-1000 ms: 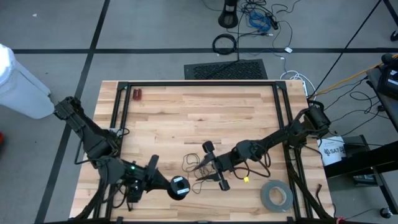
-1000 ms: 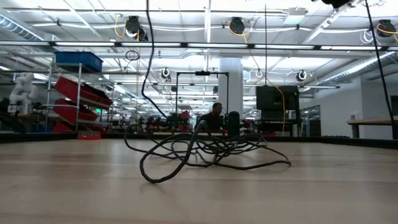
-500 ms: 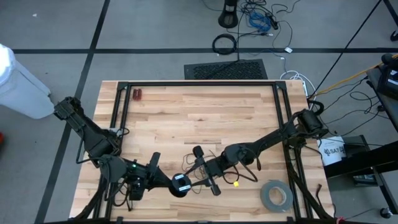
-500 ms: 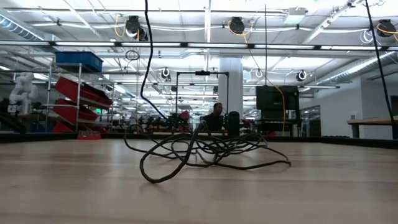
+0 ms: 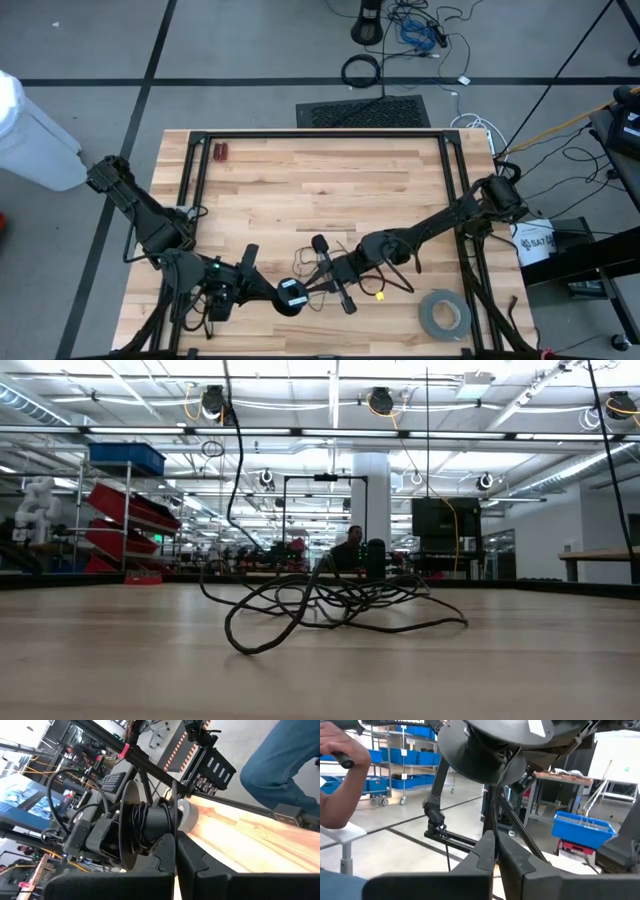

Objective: Coil cords
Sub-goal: Uncoil the black wire from the spool

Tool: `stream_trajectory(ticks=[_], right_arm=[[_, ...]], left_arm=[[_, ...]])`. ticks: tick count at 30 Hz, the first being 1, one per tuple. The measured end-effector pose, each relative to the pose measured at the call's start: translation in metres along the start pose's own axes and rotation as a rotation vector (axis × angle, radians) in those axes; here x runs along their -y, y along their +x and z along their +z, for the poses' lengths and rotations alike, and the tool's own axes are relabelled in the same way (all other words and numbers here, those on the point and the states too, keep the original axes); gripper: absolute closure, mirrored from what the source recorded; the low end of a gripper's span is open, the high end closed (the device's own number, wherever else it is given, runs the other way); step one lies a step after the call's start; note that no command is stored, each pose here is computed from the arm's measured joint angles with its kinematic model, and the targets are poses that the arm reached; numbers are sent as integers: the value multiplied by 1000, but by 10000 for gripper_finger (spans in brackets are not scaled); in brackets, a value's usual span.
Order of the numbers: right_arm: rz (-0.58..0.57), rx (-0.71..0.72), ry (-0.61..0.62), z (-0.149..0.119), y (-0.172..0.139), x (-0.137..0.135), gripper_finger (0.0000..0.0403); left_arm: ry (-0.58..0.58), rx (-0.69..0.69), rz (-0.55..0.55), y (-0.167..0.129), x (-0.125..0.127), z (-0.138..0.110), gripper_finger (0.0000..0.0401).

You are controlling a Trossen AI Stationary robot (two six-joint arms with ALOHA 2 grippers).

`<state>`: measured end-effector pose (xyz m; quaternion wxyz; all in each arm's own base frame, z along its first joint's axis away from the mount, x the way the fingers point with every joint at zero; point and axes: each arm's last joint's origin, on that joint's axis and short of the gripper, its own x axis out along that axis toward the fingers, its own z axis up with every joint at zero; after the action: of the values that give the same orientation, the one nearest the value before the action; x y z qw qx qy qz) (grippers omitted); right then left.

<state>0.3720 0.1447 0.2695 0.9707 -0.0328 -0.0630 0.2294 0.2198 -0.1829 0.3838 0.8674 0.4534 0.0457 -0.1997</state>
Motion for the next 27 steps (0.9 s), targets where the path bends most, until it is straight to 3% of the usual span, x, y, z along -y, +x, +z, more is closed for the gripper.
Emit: stream_trajectory(ticks=[15, 27], right_arm=[[-128, -160, -82, 47, -33, -9, 402], [-151, -207, -81, 46, -36, -8, 403]], left_arm=[[-7, -16, -11, 0, 2, -1, 401], [-81, -107, 89, -1, -1, -4, 401]])
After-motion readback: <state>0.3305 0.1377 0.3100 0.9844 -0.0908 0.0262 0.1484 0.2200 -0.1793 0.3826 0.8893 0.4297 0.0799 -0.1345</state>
